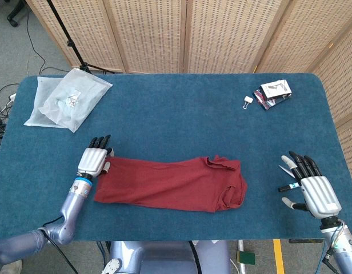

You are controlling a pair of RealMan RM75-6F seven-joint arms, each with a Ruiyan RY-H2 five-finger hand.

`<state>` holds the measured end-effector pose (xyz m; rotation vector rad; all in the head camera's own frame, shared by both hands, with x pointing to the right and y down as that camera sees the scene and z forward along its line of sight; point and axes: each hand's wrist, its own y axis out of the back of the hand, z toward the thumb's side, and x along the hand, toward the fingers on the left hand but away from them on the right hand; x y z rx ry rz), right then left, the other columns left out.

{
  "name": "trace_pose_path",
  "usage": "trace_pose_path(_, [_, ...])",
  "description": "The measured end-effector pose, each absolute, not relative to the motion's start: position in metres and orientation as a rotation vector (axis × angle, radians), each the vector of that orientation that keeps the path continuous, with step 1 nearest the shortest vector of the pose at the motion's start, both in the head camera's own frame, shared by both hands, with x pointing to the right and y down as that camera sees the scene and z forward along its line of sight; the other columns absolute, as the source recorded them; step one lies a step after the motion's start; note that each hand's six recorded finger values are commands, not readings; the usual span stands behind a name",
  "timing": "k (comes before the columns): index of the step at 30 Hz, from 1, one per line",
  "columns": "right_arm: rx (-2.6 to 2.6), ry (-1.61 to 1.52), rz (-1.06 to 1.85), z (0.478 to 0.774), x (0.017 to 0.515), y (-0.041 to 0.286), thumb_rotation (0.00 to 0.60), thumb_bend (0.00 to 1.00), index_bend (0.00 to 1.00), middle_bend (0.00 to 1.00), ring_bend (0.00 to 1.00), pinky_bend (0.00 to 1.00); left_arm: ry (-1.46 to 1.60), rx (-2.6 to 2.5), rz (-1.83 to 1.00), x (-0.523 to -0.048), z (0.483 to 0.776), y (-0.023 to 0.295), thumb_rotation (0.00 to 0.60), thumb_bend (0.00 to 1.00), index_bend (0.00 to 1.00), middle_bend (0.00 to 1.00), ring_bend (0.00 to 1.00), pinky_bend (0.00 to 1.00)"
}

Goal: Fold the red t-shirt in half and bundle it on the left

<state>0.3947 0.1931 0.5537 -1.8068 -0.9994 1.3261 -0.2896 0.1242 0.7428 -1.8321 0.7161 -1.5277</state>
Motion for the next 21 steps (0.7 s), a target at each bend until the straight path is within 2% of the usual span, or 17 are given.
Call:
trace_pose_path(14, [-1.814, -1.004, 1.322, 0.5532, 0.3947, 0.1931, 0.6, 0.0, 0.0, 0.0, 0.0, 0.0, 0.765, -1.821, -1.516, -0.29, 0.7451, 0.1296, 0.6, 0.47, 0.7, 0.0, 0.0, 0.0])
trace_pose_path(21, [-1.815, -1.002, 1.322, 0.5533, 0.3946, 0.1929, 0.6, 0.0, 0.0, 0.0, 0.0, 0.0, 0.793, -1.817, -1.5, -0.2901, 0.742, 0.1263, 0.6, 0.55, 0.78, 0.0, 0.0, 0.0])
